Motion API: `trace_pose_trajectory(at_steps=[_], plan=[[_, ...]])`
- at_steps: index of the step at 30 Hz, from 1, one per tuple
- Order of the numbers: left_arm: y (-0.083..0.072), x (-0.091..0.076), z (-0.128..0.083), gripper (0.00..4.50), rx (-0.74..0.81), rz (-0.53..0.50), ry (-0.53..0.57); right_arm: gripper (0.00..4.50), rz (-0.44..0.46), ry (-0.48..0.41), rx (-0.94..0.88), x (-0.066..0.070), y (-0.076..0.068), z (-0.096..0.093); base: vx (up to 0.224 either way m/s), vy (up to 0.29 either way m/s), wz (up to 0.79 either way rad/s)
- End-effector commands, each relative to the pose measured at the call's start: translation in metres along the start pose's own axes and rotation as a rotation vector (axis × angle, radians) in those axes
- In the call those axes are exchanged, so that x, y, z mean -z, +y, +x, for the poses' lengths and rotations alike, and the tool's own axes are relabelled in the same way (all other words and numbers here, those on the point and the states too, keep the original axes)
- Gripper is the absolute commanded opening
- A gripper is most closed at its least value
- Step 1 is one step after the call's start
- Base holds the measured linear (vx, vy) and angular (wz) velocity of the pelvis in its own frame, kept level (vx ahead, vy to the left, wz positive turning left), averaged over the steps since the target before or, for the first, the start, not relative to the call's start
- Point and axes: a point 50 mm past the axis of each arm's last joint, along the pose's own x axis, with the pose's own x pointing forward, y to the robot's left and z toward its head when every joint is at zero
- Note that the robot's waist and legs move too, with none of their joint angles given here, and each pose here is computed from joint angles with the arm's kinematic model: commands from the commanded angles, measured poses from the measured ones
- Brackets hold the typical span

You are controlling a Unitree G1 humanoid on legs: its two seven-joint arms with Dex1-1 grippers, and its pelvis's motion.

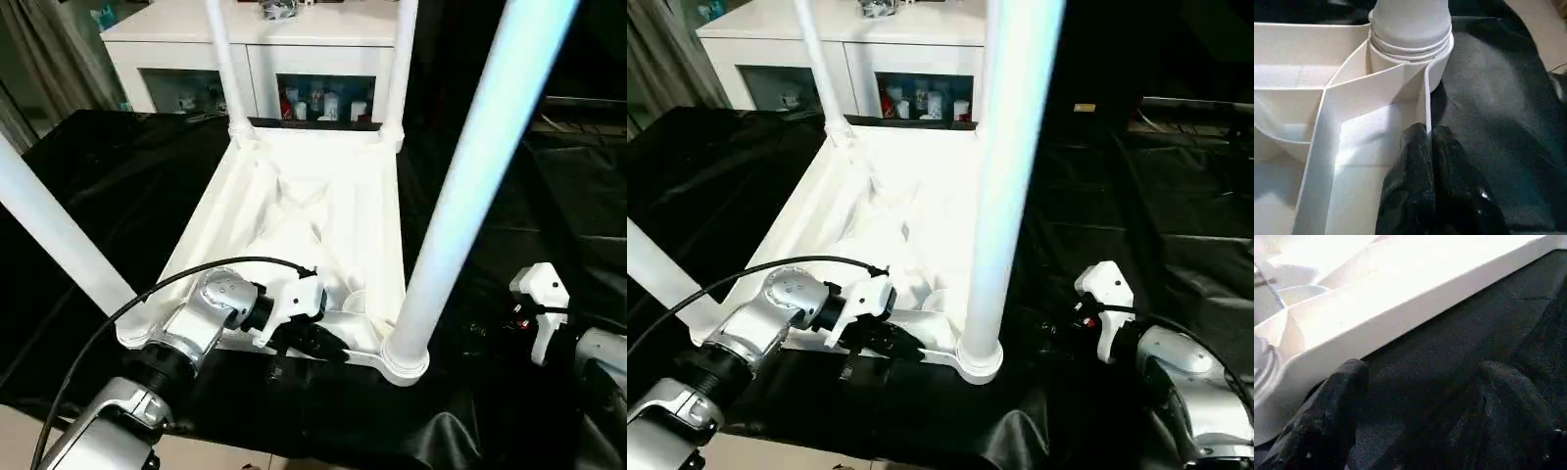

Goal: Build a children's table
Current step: Rotate leg to tighten

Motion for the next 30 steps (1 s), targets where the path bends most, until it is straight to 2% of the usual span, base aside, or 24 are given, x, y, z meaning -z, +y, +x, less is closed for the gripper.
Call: trace_pose_trajectory(at_steps=[1,2,6,8,9,11,13,14,15,16,17,18,20,21,22,23,25,27,28,30], plan=[[0.006,-0.016,0.000,0.44,-0.027,0.031,-0.090,3.75,-0.010,-0.015,0.001,-0.004,0.000,0.003,0.000,0.000,0.00],[0.006,-0.019,-0.001,0.44,-0.041,0.015,-0.133,3.75,-0.009,-0.026,0.009,-0.006,0.001,0.003,0.000,0.000,0.00],[0.005,-0.031,-0.009,0.92,-0.091,0.019,-0.250,3.75,-0.004,-0.058,0.051,-0.009,0.000,0.000,0.000,0.000,0.00],[0.004,-0.034,-0.012,0.99,-0.105,0.024,-0.272,3.75,-0.004,-0.066,0.063,-0.010,-0.001,-0.001,0.000,0.000,0.00],[0.003,-0.038,-0.019,0.99,-0.129,0.038,-0.297,3.75,-0.001,-0.085,0.090,-0.012,-0.001,-0.003,0.000,0.000,0.00],[0.002,-0.041,-0.024,1.30,-0.150,0.042,-0.324,3.75,0.005,-0.103,0.116,-0.013,-0.002,-0.004,0.000,0.000,0.00],[-0.001,-0.048,-0.037,1.32,-0.221,0.025,-0.392,3.75,0.000,-0.128,0.191,-0.014,-0.001,-0.007,0.000,0.000,0.00],[0.000,-0.049,-0.044,1.43,-0.315,0.003,-0.436,3.75,-0.012,-0.145,0.268,-0.014,-0.002,-0.009,0.000,0.000,0.00],[0.001,-0.045,-0.047,1.56,-0.413,-0.029,-0.446,3.75,-0.003,-0.165,0.345,-0.015,-0.004,-0.010,0.000,0.000,0.00],[0.002,-0.043,-0.048,1.56,-0.448,-0.042,-0.448,3.75,0.001,-0.172,0.373,-0.015,-0.005,-0.011,0.000,0.000,0.00],[0.000,-0.036,-0.050,1.74,-0.563,-0.063,-0.465,3.75,0.023,-0.204,0.453,-0.017,-0.004,-0.012,0.000,0.000,0.00],[0.000,-0.036,-0.050,1.76,-0.563,-0.063,-0.465,3.75,0.023,-0.204,0.453,-0.017,-0.004,-0.012,0.000,0.000,0.00],[-0.005,-0.018,-0.051,1.86,-0.850,-0.141,-0.477,3.75,0.074,-0.241,0.590,-0.015,0.002,-0.010,0.000,0.000,0.00],[-0.008,-0.012,-0.052,1.86,-0.925,-0.170,-0.467,3.75,0.083,-0.245,0.630,-0.015,0.004,-0.009,0.000,0.000,0.00],[-0.008,-0.012,-0.052,2.13,-0.925,-0.170,-0.467,3.75,0.083,-0.245,0.630,-0.015,0.004,-0.009,0.000,0.000,0.00],[-0.017,0.000,-0.056,2.18,-1.135,-0.239,-0.446,3.75,0.137,-0.267,0.719,-0.015,0.011,-0.008,0.000,0.000,0.00],[-0.023,0.005,-0.062,2.19,-1.243,-0.263,-0.444,3.75,0.166,-0.286,0.744,-0.018,0.017,-0.005,0.000,0.000,0.00],[-0.032,0.015,-0.074,2.39,-1.445,-0.313,-0.341,3.75,0.147,-0.305,0.768,-0.026,0.026,0.002,0.000,0.000,0.00],[-0.035,0.011,-0.082,2.54,-1.523,-0.335,-0.350,3.75,0.142,-0.307,0.751,-0.031,0.033,0.008,0.000,0.000,0.00],[-0.037,0.000,-0.085,2.58,-1.518,-0.314,-0.485,3.75,0.144,-0.277,0.663,-0.029,0.041,0.021,0.000,0.000,0.00]])
